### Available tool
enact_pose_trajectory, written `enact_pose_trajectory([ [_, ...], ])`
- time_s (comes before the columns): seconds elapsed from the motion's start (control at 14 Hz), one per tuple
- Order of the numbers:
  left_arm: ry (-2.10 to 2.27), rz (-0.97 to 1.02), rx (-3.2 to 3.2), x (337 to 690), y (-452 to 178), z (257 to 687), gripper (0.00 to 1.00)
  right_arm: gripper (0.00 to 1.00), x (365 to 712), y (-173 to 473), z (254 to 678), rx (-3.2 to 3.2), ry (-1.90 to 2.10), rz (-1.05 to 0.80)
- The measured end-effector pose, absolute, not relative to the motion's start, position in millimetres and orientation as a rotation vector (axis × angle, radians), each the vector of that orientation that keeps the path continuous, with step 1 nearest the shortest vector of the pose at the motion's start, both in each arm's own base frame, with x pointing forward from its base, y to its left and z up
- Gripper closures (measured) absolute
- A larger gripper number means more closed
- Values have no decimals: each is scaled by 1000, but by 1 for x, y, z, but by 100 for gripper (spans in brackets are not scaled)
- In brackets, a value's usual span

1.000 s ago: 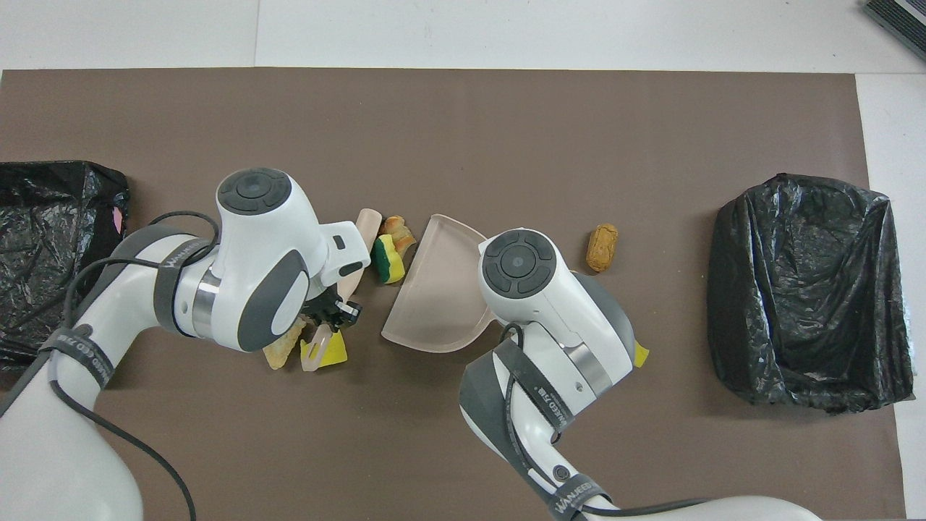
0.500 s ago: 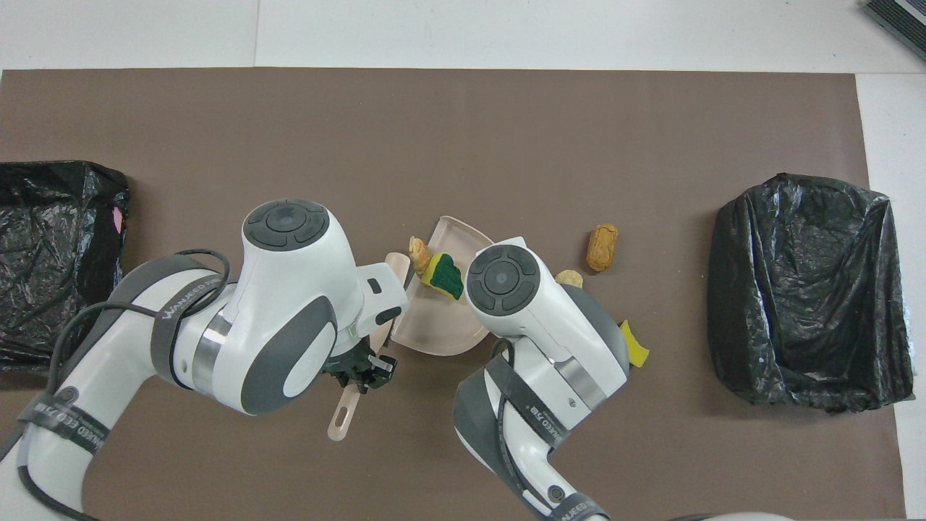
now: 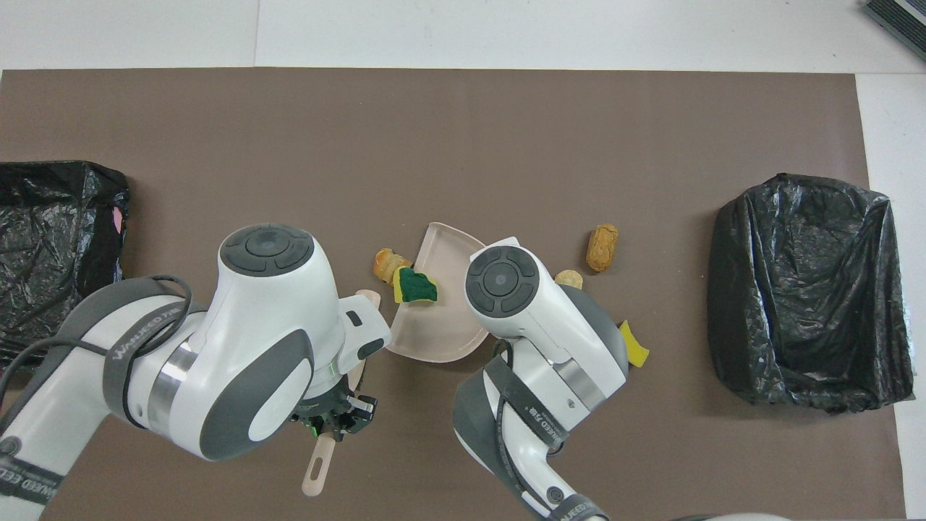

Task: Sweep and dump trash in bin
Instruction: 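Sweep the scraps toward the dustpan with the brush in the left gripper, then draw the brush back from the dustpan with the left gripper, then sweep more scraps into the dustpan with the left gripper's brush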

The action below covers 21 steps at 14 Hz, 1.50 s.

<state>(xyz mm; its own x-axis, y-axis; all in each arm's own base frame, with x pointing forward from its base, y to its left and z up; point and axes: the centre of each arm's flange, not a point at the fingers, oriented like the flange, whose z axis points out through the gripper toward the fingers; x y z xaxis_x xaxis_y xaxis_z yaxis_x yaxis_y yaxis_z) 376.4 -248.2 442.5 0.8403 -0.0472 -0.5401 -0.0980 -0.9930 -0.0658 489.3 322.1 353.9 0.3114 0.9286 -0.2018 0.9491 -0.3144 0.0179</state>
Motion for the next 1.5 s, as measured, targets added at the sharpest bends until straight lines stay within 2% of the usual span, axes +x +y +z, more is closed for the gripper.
enact_pose_trajectory([
  [0.21,-179,821,-2908,377,-202,423,74,68,488,313,340,2311,1941,-146],
  [0.43,-474,765,-2902,385,-142,402,74,68,487,308,341,2267,1996,-148],
  [0.64,-653,721,-2892,379,-114,388,74,68,486,307,340,2261,2003,-154],
  [1.0,-602,640,-2923,368,-136,362,74,68,481,305,341,2320,1926,-197],
  [1.21,-575,687,-2989,364,-173,346,74,68,479,304,342,2337,1901,-216],
  [1.5,-607,675,-3128,381,-226,342,74,68,479,303,342,2339,1897,-218],
])
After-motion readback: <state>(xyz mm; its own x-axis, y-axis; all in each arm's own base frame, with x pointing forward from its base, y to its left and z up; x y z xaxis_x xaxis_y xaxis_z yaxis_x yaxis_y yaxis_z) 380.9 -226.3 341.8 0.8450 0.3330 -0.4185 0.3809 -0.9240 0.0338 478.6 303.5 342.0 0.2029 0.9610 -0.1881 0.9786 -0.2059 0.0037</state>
